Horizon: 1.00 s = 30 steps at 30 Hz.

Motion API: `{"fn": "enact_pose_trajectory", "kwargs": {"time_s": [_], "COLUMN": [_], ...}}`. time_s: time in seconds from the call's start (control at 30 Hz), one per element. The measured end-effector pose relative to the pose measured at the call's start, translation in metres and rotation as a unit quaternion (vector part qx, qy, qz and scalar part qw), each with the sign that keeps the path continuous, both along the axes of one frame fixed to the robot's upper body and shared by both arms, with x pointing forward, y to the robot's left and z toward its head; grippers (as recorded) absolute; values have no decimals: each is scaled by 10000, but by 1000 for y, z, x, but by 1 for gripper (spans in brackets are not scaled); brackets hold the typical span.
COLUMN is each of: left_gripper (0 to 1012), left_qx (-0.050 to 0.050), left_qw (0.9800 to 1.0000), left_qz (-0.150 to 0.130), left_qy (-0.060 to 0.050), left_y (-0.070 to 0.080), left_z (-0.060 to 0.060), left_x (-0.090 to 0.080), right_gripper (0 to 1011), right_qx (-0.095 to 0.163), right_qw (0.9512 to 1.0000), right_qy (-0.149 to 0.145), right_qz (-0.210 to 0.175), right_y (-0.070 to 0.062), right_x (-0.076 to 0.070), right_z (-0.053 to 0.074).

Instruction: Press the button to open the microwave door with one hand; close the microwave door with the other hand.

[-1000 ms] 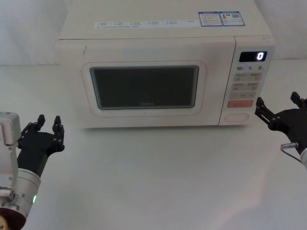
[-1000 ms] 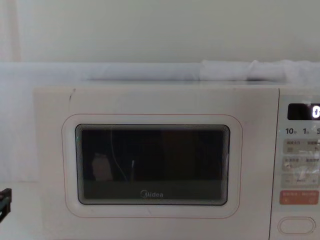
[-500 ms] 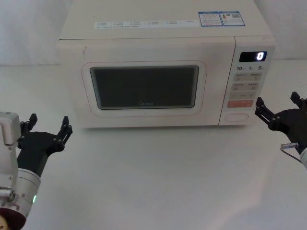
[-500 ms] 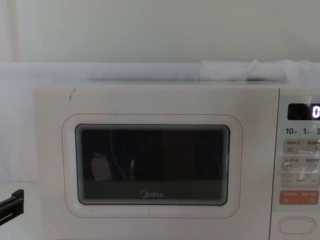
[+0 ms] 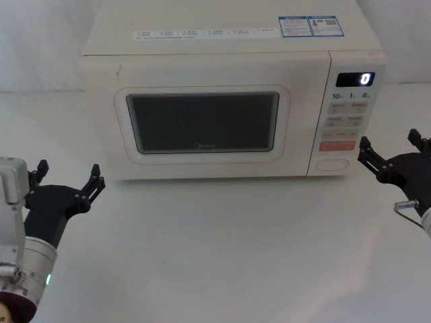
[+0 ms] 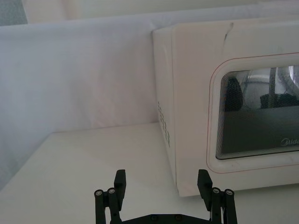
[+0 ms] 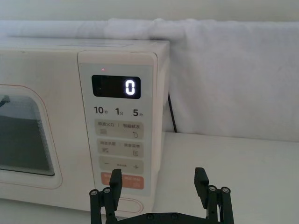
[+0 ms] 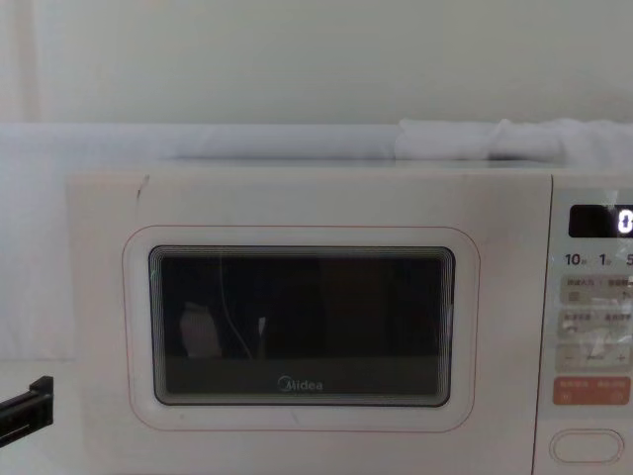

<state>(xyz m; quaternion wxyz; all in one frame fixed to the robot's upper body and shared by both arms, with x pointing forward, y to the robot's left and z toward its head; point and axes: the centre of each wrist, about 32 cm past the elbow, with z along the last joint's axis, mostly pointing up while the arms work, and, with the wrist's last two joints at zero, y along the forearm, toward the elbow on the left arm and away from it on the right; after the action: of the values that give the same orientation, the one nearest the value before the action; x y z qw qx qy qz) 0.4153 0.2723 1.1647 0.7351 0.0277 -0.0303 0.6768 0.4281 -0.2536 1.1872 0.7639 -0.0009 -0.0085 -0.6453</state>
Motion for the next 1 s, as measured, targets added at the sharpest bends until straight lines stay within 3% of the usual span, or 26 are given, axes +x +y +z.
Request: {"fn": "enact_pose_trajectory", "kwargs": {"time_s": [1.0], "left_gripper": [1001], "left_qx": [0], "left_qw": [10000], "left_qz": [0], "left_qy": [0], "left_y": [0], "left_z": [0], "left_x": [0], "right_gripper": [1000], "right_qx": [0], "right_qw": [10000], "right_qy": [0], "right_qz": [0], "right_y": [0], "right_x": [0], "right_z": [0]}}
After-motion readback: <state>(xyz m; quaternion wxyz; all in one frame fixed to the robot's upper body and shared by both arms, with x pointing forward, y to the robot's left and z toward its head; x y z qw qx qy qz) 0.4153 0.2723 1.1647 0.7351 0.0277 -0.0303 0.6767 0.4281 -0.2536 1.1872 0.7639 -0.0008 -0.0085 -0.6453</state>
